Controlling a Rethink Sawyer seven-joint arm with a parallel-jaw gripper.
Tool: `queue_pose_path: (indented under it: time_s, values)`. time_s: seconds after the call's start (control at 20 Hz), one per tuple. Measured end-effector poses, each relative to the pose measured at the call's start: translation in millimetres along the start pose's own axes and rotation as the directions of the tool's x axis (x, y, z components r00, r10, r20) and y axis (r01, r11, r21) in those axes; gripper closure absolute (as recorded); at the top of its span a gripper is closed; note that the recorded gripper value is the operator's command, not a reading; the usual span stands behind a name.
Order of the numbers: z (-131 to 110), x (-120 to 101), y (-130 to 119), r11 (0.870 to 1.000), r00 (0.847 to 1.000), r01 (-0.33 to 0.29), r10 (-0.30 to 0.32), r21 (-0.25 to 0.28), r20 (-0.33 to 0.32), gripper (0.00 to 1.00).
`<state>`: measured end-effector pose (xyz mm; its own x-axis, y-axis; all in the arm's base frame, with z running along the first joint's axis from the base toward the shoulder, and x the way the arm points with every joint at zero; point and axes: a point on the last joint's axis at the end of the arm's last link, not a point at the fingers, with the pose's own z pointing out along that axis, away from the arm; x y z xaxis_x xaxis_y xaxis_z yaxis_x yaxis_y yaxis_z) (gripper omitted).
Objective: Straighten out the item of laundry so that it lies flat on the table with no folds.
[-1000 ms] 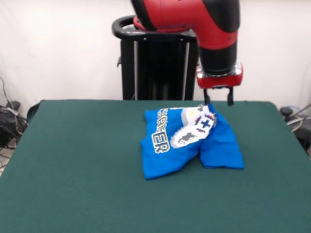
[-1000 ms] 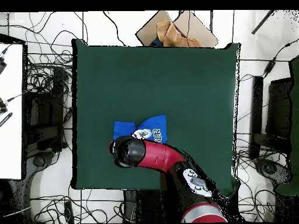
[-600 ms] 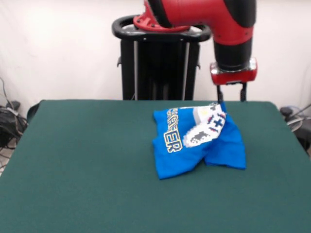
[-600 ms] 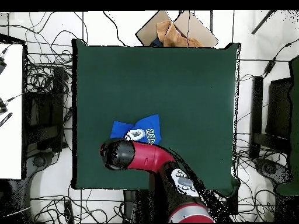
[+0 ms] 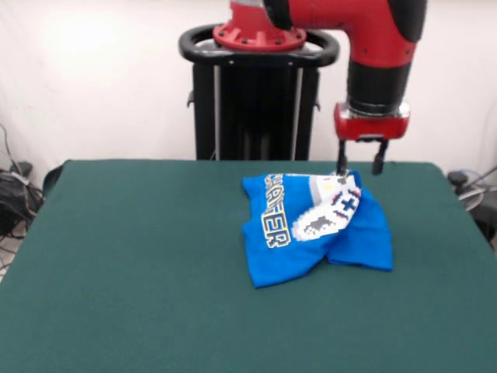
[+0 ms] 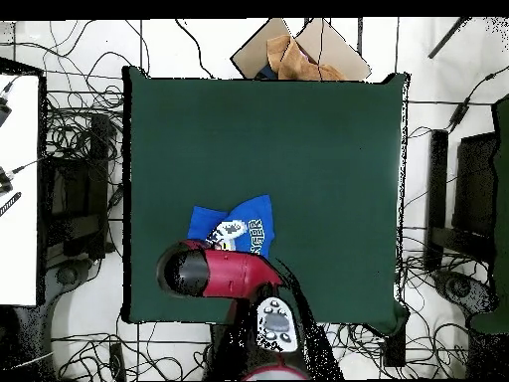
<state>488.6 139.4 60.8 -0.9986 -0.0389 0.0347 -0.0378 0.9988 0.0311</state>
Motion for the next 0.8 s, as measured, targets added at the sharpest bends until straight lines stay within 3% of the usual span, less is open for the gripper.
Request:
queue_pose_path:
  time_s: [0.1,0.4,0.8]
  values:
    - [-5.1,-4.3,-15.1,0.998,0.999,0.007,-0.011,0.07,0.05,0.0]
    - [-16.9,-12.2,-54.4,0.985,0.993,-0.034,0.015,0.167,0.114,0.0]
    - [0.9,-19.4,-97.3,0.972,0.974,-0.093,0.044,0.218,0.221,0.0]
